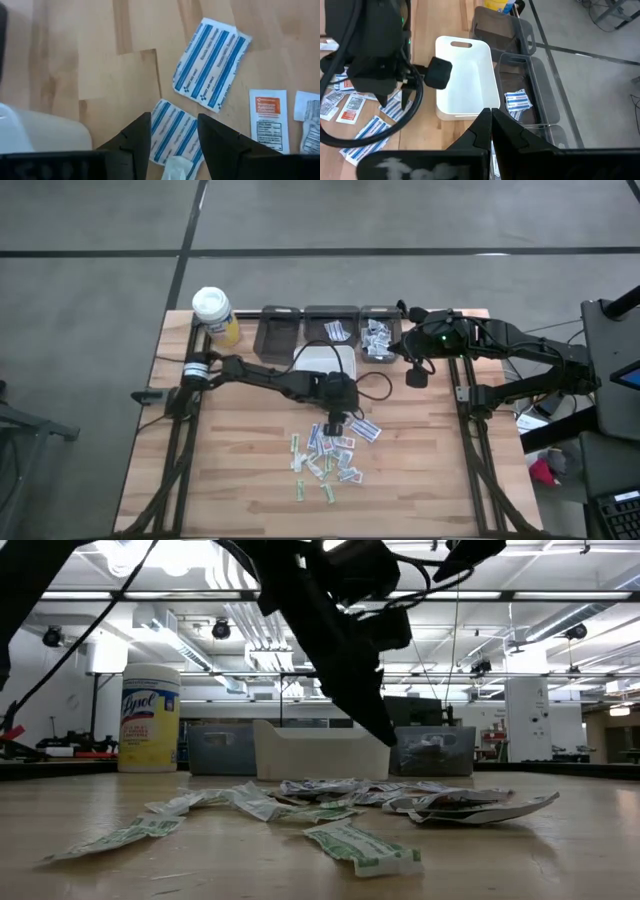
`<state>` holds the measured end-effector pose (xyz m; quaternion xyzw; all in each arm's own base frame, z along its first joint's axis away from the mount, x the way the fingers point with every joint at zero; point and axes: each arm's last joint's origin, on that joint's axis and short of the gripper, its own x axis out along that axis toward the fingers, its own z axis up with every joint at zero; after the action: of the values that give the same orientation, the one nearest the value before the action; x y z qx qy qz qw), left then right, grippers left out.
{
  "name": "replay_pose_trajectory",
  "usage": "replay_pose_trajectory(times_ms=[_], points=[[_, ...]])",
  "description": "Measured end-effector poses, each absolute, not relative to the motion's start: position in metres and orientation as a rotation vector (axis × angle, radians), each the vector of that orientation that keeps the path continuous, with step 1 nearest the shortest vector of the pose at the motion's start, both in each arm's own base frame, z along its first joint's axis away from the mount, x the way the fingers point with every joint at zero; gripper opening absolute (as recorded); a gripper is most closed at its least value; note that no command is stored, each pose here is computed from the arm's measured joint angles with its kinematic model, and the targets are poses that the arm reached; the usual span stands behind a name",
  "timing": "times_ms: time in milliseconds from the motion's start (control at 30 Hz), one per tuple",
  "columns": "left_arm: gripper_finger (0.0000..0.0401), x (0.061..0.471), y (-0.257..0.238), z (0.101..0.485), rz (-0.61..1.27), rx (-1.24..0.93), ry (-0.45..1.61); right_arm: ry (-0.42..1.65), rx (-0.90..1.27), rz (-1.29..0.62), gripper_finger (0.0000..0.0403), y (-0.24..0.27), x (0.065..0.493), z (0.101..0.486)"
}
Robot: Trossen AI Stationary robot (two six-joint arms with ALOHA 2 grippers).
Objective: Pick & Place First Aid Supplies
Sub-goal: Put the blue bandage pack into the middle black bin
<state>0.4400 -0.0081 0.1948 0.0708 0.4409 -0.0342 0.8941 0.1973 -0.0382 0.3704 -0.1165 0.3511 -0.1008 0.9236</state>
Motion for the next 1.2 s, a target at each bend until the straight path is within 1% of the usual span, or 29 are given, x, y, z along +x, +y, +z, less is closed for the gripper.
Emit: replay_pose_trajectory(times_ms=[300,467,567,767,967,1033,1200], points=[[0.0155,0.445,-0.010,0.167,-0.075,0.134,0.981,0.720,-0.237,-0.201,0.0008,-0.038,0.197,0.370],[0.0149,0.449,-0.010,0.164,-0.069,0.123,0.983,0.719,-0.236,-0.201,0.0008,-0.038,0.197,0.370],[0.0130,0.450,-0.011,0.158,-0.078,0.099,1.001,0.719,-0.236,-0.199,0.0008,-0.038,0.197,0.370],[0.0069,0.451,-0.013,0.151,-0.119,0.032,1.012,0.716,-0.212,-0.207,0.0008,-0.038,0.197,0.370],[0.0012,0.452,-0.013,0.152,-0.115,0.021,1.021,0.715,-0.211,-0.208,0.0008,-0.038,0.197,0.370],[0.0004,0.452,-0.013,0.152,-0.116,0.022,1.022,0.715,-0.211,-0.208,0.0008,-0.038,0.197,0.370],[0.0010,0.451,-0.013,0.154,-0.111,0.023,1.026,0.715,-0.211,-0.208,0.0008,-0.038,0.197,0.370]])
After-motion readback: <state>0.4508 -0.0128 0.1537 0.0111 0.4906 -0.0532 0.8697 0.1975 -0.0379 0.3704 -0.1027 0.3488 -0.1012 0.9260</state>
